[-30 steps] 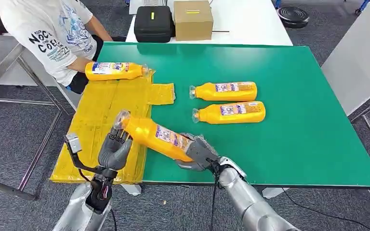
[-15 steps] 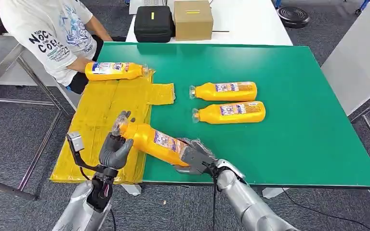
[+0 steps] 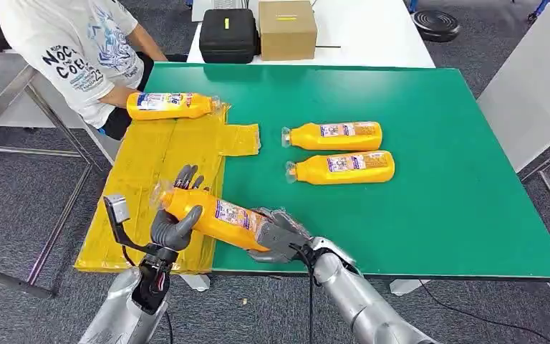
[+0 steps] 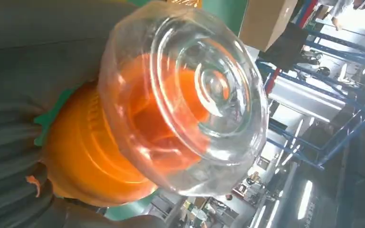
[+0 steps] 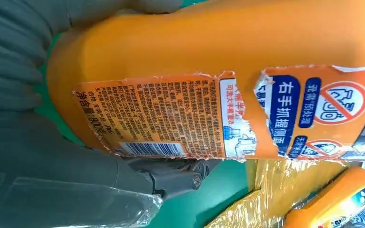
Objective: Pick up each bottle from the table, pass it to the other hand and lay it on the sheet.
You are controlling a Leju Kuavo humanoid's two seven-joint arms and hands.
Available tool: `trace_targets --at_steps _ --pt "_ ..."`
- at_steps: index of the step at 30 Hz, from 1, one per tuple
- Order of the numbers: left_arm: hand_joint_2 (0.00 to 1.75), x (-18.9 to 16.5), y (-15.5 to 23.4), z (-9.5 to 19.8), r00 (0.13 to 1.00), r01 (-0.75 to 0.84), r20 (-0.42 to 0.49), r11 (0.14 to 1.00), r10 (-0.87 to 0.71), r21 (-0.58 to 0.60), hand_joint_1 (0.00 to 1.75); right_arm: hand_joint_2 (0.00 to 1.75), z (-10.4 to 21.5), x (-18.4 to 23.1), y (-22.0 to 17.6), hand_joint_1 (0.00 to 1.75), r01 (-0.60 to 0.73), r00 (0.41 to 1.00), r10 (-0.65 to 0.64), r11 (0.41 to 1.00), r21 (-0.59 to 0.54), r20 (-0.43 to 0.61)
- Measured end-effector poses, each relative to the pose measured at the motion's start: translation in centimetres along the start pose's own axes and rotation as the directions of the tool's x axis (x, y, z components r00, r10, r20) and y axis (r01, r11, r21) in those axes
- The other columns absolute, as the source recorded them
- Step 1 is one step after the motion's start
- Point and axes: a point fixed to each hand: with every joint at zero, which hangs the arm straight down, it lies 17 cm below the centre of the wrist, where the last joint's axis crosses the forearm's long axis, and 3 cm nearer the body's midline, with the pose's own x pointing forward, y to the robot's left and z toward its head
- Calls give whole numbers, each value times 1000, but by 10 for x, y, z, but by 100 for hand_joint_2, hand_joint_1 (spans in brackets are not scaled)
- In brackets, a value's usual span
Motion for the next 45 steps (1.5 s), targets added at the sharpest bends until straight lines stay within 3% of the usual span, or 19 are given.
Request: trace_targets --at_steps 6,7,8,13,14,32,33,34,35,43,45 --pt "175 -4 2 1 1000 5 -12 1000 -5 8 2 175 0 0 3 175 -7 1000 7 1000 11 -4" --pt "175 -4 2 1 1000 4 -11 1000 -4 7 38 175 0 0 4 175 -8 1000 8 1000 13 -5" --pt "175 -4 2 1 1000 3 -10 1000 -3 8 166 175 -1 0 5 175 -10 1000 10 1000 14 -7" --pt "175 -3 3 1 1000 -5 -3 1000 5 12 168 175 0 -3 4 175 -17 1000 17 1000 13 -15" --pt "175 -3 3 1 1000 -5 -4 1000 5 12 175 175 0 -3 4 175 -18 1000 18 1000 12 -16" --pt "175 1 1 -2 1000 1 13 1000 -1 4 175 175 5 -10 5 175 -23 999 23 1000 11 -33" --pt "175 1 1 -2 1000 2 12 1000 -2 3 175 175 5 -10 5 14 -24 999 24 1000 11 -33" --pt "175 1 1 -2 1000 3 11 1000 -3 2 175 175 5 -10 5 0 -24 999 24 1000 11 -34" --pt "175 0 0 -2 1000 6 10 1000 -6 -1 175 0 5 -11 5 0 -25 999 26 1000 9 -34" --pt "175 -1 -2 -2 1000 10 8 1000 -10 -7 175 0 5 -12 2 0 -27 999 27 1000 -11 -44" --pt "175 3 -3 -3 1000 24 18 1000 -24 -6 175 0 2 -7 -23 0 -11 999 7 993 -119 -36"
